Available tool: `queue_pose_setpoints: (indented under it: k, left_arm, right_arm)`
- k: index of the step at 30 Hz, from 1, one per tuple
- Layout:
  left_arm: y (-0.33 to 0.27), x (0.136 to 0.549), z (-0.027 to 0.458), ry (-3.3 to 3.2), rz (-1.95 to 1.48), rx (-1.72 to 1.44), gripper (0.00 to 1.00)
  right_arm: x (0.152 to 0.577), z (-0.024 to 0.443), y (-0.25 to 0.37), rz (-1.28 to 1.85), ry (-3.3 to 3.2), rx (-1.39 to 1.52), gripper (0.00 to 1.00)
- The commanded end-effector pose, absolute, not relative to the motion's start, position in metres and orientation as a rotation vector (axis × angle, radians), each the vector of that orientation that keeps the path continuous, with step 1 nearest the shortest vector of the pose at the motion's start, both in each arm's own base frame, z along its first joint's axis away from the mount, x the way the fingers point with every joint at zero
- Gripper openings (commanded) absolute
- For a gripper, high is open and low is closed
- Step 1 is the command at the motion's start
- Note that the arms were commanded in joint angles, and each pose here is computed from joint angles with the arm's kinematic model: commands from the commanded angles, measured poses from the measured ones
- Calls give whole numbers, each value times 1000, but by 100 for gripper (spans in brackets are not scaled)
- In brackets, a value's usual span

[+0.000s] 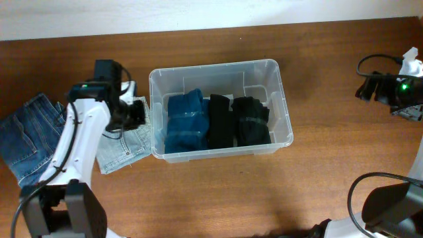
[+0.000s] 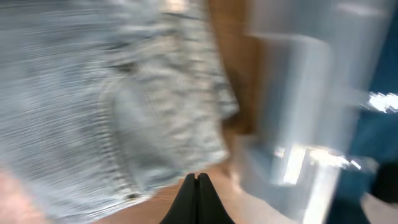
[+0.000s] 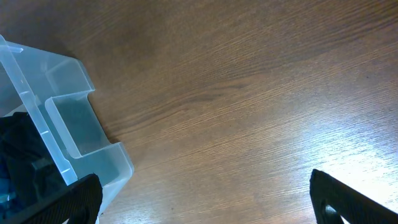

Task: Pack container
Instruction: 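Grasp the light-blue jeans edge with the left gripper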

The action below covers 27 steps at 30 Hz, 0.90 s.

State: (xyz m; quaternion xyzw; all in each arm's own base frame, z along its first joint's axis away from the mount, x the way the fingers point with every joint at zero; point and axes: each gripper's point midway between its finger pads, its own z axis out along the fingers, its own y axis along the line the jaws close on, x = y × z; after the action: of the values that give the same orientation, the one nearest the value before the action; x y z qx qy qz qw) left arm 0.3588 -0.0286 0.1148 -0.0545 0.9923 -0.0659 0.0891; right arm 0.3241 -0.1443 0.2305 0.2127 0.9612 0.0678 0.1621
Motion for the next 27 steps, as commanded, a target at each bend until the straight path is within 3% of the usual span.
queue_pose_setpoints:
  k: [1, 4, 7, 10, 13, 20, 27]
  left_arm:
    - [23, 357, 113, 2935, -70, -463, 1]
    - [55, 351, 112, 2917, -59, -609, 8]
    - [78, 347, 112, 2894, -62, -707, 28]
    - [90, 344, 112, 2891, -53, -717, 57]
    - [95, 344, 113, 2883, -42, -714, 99]
    - [100, 354, 108, 2838, -15, -705, 99]
    - [89, 351, 70, 2848, -98, -700, 99]
  right_arm:
    - [325, 233, -147, 184, 2735, 600, 99]
    - [325, 233, -147, 184, 2735, 600, 99]
    - [325, 233, -147, 184, 2735, 600, 99]
    - [325, 233, -147, 184, 2735, 600, 99]
    - [325, 233, -147, 184, 2735, 601, 99]
    - [325, 233, -147, 184, 2735, 601, 99]
    - [325, 233, -147, 184, 2735, 601, 99]
